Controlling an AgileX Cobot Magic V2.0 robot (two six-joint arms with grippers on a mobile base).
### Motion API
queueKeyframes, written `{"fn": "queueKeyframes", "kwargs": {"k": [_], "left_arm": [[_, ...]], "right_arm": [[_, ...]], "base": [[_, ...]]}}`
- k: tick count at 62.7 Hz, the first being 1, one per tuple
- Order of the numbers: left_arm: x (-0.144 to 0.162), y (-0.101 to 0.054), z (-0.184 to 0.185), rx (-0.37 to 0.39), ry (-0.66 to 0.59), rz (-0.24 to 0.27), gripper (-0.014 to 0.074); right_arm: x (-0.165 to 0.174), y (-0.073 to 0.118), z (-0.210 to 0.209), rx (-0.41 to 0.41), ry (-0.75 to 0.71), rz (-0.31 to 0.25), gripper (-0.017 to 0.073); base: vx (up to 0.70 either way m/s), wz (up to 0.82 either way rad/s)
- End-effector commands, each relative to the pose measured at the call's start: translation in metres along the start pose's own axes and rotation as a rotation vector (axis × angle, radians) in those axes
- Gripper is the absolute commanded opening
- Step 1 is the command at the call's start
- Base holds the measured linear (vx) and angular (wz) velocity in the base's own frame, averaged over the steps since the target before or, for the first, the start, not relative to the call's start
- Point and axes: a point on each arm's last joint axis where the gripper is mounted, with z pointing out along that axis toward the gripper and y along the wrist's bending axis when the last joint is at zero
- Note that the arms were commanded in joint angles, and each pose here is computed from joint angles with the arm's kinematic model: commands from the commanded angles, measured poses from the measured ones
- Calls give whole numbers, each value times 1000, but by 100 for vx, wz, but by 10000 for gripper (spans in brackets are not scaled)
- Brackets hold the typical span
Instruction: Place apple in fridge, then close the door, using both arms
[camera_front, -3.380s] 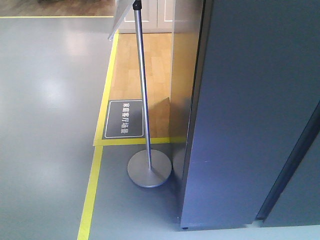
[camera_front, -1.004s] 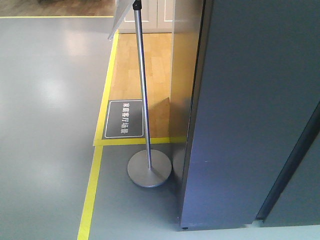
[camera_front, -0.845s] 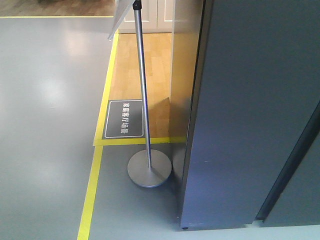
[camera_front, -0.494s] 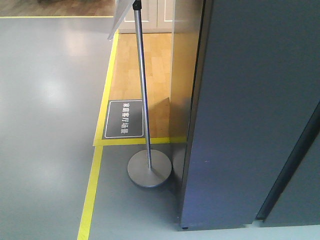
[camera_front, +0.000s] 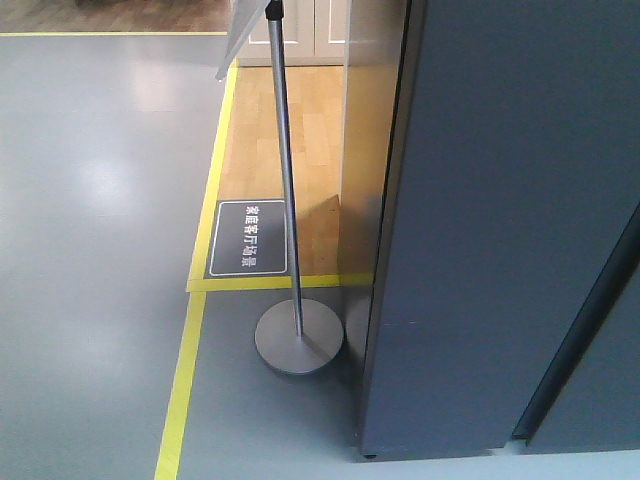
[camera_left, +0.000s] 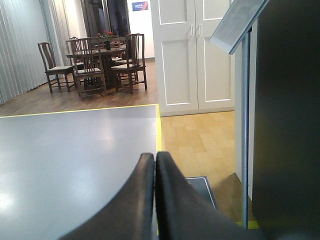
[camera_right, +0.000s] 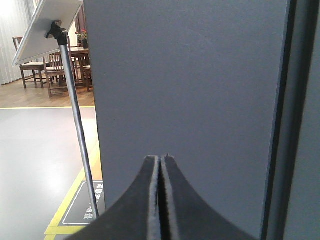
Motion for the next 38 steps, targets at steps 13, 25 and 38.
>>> {"fn": "queueKeyframes", "kwargs": {"k": [13, 25, 38], "left_arm": [[1, 0, 0, 1, -65, -15, -6], [1, 0, 0, 1, -65, -15, -6], [1, 0, 0, 1, -65, -15, -6]], "right_arm": [[-3, -1, -1, 11, -80, -50, -3], [-3, -1, -1, 9, -80, -21, -3], [-3, 0, -1, 8, -80, -27, -3]], "base": [[0, 0], [0, 0], [0, 0]]}}
